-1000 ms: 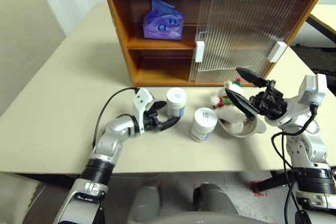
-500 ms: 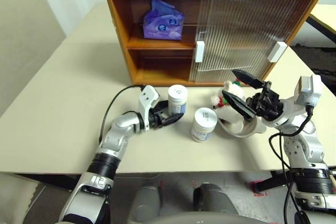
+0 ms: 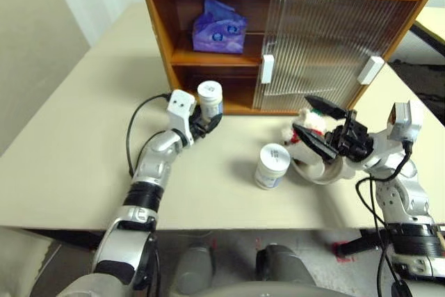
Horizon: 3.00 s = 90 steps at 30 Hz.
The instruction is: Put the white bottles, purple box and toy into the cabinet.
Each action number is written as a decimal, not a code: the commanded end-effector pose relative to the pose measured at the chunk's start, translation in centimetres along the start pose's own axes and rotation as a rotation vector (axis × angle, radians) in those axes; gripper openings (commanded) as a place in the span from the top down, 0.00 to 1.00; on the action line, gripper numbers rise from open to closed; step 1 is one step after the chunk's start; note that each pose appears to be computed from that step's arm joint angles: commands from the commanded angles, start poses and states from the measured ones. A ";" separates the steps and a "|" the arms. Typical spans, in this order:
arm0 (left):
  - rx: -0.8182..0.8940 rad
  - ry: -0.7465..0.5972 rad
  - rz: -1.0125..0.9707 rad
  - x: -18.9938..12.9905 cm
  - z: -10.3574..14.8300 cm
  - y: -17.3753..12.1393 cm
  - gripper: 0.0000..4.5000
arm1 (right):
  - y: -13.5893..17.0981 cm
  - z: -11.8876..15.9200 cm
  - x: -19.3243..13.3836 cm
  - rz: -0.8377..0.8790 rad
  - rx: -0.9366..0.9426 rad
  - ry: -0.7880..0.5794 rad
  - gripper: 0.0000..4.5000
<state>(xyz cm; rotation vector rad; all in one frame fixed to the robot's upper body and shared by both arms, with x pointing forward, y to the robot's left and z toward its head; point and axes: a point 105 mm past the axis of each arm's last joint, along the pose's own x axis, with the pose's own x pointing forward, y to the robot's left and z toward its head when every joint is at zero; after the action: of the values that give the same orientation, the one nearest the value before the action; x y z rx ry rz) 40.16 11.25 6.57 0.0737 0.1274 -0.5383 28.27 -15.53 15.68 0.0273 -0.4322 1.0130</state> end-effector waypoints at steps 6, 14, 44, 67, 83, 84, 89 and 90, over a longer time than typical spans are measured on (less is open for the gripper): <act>0.057 -0.011 0.043 2.7 1.9 0.6 0.31 | 0.2 0.1 -0.3 -0.010 -0.015 0.009 0.00; 0.025 0.029 0.152 3.4 1.5 2.2 0.31 | 0.4 0.2 -0.4 -0.024 -0.018 0.008 0.00; -0.050 0.017 0.169 2.2 0.3 2.8 0.01 | 1.0 0.0 0.0 0.010 0.021 0.009 0.00; -0.087 -0.031 0.259 0.8 1.2 4.3 1.00 | 1.6 -1.0 0.5 0.048 0.054 0.015 0.00; -0.059 -0.004 0.206 3.9 2.5 2.4 1.00 | 2.0 -0.9 0.5 0.052 0.041 0.026 0.00; -0.056 -0.003 0.192 4.1 2.6 2.1 1.00 | 2.1 -0.9 0.5 0.052 0.041 0.026 0.00; -0.041 0.008 0.141 4.8 3.0 0.9 1.00 | 2.1 -0.9 0.6 0.052 0.041 0.024 0.00; -0.032 0.008 0.131 4.9 3.2 0.7 1.00 | 2.1 -0.9 0.6 0.052 0.041 0.025 0.00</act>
<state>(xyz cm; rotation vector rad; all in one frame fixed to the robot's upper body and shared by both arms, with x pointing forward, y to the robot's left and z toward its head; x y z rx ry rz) 44.68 11.58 7.36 0.0066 0.1772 -0.3122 27.36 -14.01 14.56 0.0542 -0.3861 1.0601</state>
